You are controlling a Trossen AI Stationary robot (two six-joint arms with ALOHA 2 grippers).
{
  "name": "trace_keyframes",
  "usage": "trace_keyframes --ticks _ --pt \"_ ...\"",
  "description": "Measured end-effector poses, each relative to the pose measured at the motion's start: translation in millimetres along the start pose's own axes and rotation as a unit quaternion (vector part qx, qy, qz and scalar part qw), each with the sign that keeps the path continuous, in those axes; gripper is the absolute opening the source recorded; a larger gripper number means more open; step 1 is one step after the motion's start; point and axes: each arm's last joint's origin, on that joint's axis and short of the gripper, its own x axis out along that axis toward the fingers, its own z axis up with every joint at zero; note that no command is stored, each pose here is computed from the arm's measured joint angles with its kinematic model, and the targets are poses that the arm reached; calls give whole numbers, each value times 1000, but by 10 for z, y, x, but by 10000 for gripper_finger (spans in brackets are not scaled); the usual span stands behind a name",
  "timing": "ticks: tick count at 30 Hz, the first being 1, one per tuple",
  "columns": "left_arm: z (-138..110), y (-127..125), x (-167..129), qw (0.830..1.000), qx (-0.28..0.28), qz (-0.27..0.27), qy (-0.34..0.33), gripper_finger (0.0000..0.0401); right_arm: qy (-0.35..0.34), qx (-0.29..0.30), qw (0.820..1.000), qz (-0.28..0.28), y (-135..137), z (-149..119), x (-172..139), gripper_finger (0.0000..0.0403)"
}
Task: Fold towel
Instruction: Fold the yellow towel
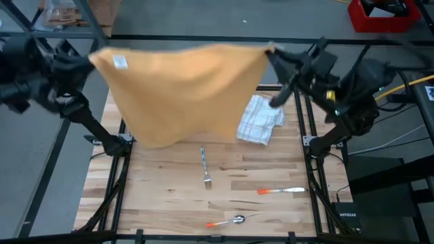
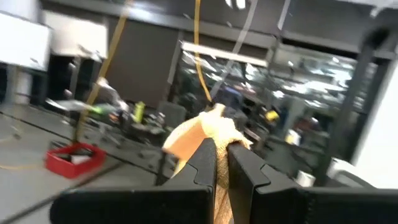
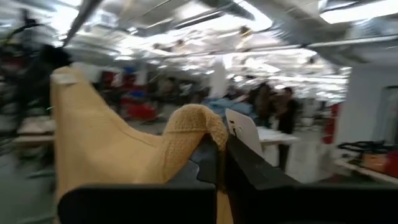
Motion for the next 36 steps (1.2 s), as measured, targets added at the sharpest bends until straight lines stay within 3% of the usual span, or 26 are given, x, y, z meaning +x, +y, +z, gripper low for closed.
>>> trace_keyframes --ticks 9,15,21,27,36 --pt "-392 -731 -20 995 12 -80 51 6 40 37 990 133 371 28 -440 12" --pt "-662 -1222 -152 989 21 -127 72 6 59 81 972 215 613 44 -736 10" --pt "-858 -1548 -345 982 34 -162 88 6 70 95 950 288 927 21 -970 13" --pt "-833 -1629 -412 989 47 -119 80 6 60 72 952 290 1100 -1 -1017 11" --pt "-457 -1446 -336 993 69 -91 24 6 -51 46 968 243 949 272 -950 10"
